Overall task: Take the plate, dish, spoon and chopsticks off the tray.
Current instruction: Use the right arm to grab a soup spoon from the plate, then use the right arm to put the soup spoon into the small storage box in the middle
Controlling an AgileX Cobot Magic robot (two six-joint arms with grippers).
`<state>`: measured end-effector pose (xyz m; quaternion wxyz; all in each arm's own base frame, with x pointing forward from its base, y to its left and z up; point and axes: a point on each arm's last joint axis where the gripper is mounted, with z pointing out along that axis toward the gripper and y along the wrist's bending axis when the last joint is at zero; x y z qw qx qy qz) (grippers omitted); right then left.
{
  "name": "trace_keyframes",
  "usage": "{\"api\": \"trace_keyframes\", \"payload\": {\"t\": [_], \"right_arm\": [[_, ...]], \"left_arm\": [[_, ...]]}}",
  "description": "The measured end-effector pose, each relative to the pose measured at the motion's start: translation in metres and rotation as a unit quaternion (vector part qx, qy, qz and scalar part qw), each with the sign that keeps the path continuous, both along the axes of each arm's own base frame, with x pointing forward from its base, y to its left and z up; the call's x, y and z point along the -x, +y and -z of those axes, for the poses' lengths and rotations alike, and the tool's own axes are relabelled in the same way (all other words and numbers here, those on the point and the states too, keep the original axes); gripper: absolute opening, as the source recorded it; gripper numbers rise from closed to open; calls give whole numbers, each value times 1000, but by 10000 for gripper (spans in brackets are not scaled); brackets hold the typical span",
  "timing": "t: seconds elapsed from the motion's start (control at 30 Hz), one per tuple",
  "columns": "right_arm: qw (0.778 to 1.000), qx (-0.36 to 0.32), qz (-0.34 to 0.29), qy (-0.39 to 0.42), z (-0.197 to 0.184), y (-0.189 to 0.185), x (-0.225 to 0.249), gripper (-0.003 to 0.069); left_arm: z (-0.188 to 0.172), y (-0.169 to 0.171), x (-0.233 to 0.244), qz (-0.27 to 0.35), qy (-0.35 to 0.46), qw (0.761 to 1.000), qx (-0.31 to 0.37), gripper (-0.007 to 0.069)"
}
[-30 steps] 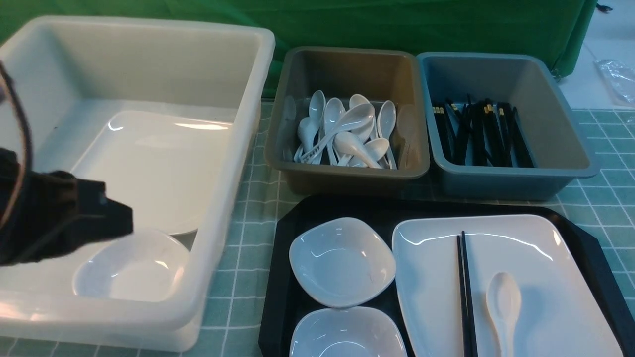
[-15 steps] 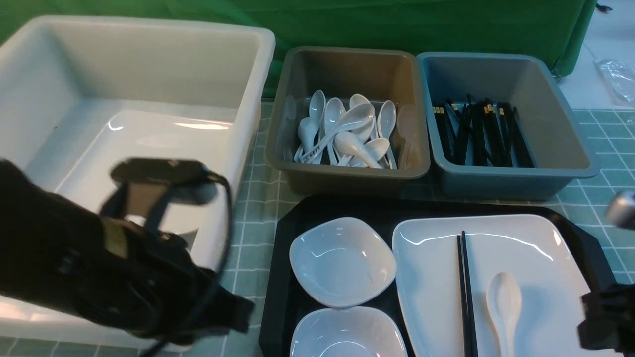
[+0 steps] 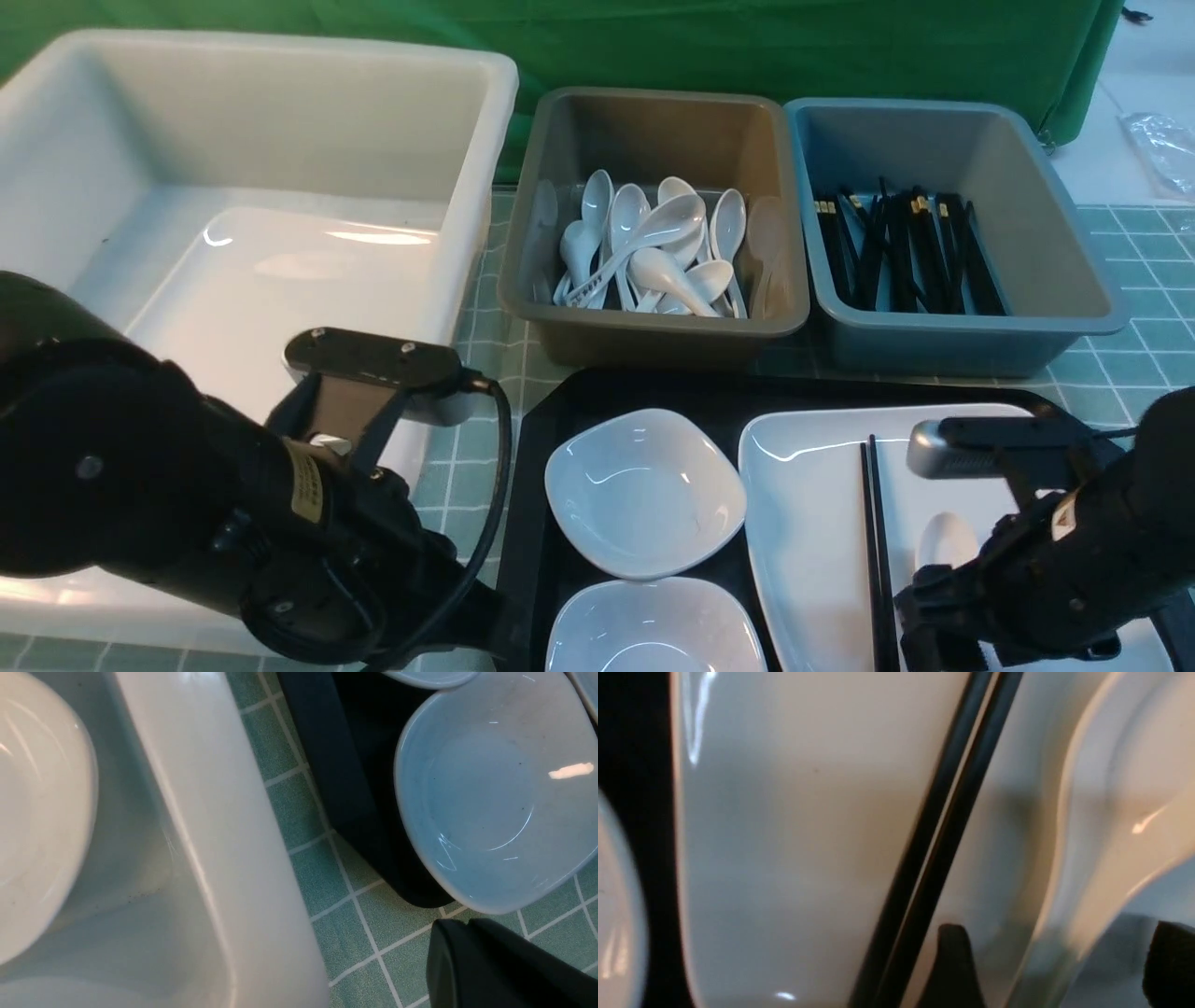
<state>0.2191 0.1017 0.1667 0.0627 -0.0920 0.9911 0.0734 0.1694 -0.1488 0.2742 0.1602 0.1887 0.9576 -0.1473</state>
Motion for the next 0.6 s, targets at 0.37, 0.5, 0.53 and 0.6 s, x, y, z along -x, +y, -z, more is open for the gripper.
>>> {"api": "trace_keyframes", "payload": {"t": [0.37,0.5,0.53,0.6], "right_arm": [[1000,5,-21,-7,-8,1,-4,163],[996,-28,-19,-83,-58,7,-17,163],[994,-37,-19,-104,-70,9,-22,163],[987,-53,-21,-147,-93,15,-36,163]], "left_arm": [[1,3,-2,7,-14,1000,-22,0],[2,5,-1,7,-8,999,-33,6],[2,6,-1,4,-8,999,-37,7],[2,7,-1,2,-10,999,-45,8]]}}
